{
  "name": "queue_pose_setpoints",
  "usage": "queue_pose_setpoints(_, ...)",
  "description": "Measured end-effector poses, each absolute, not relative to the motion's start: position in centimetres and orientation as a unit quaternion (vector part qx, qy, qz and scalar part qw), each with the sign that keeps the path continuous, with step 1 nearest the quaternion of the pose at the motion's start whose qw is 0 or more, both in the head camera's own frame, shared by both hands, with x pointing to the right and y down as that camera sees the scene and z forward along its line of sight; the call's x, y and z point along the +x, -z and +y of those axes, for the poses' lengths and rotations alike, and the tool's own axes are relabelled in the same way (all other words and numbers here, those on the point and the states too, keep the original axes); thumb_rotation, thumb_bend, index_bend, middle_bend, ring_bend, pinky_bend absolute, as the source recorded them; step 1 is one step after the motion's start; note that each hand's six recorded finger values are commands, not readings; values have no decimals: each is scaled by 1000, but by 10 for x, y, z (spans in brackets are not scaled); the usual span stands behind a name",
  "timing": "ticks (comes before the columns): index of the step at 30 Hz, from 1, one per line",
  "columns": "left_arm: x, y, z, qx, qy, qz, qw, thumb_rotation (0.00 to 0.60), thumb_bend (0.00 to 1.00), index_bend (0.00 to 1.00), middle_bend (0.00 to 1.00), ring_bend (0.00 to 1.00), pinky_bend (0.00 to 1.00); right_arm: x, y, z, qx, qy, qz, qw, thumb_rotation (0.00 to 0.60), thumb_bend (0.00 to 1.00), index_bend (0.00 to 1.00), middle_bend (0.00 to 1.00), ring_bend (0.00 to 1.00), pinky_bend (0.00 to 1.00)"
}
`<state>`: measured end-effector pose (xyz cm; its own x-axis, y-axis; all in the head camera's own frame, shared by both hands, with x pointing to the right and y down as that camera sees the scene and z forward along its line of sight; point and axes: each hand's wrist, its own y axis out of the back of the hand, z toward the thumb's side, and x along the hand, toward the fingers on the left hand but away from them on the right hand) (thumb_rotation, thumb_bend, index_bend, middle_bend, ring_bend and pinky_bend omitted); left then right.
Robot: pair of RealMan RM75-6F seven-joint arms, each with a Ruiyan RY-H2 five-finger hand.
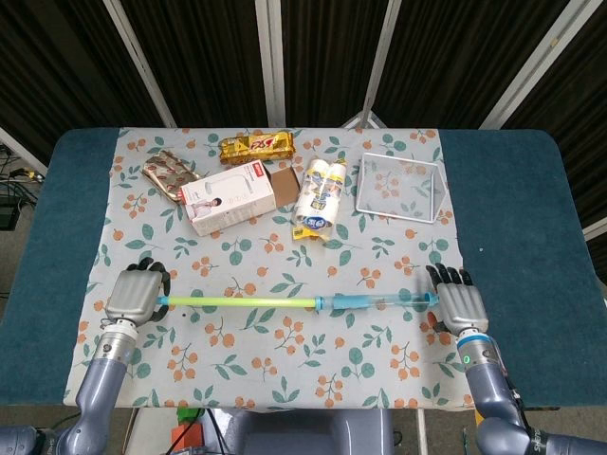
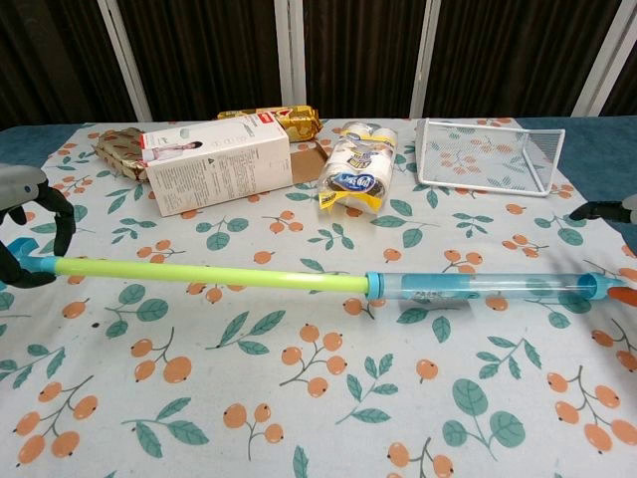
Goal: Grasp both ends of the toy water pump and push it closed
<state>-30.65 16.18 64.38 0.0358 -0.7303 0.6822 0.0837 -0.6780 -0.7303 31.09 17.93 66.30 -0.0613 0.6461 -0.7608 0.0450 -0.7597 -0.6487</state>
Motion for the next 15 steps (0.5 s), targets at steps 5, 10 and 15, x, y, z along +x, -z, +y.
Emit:
queue_pose_setpoints(5, -309, -644, 161, -646, 650, 252, 312, 600, 553, 602, 266, 151, 250, 311, -675, 181, -645, -686, -259, 215, 600, 418, 59, 0, 0, 0)
queue_pose_setpoints(10, -312, -645, 158, -643, 653, 253, 311, 600, 553, 603, 267, 151, 250, 310, -682, 180, -642, -689, -257, 219, 600, 418, 149, 0, 0, 0)
queue_pose_setpoints(15, -314, -644, 156, -642, 653, 255, 310, 600, 553, 603, 267, 151, 250, 313, -688, 181, -638, -694, -255, 216, 600, 418, 233, 0, 0, 0)
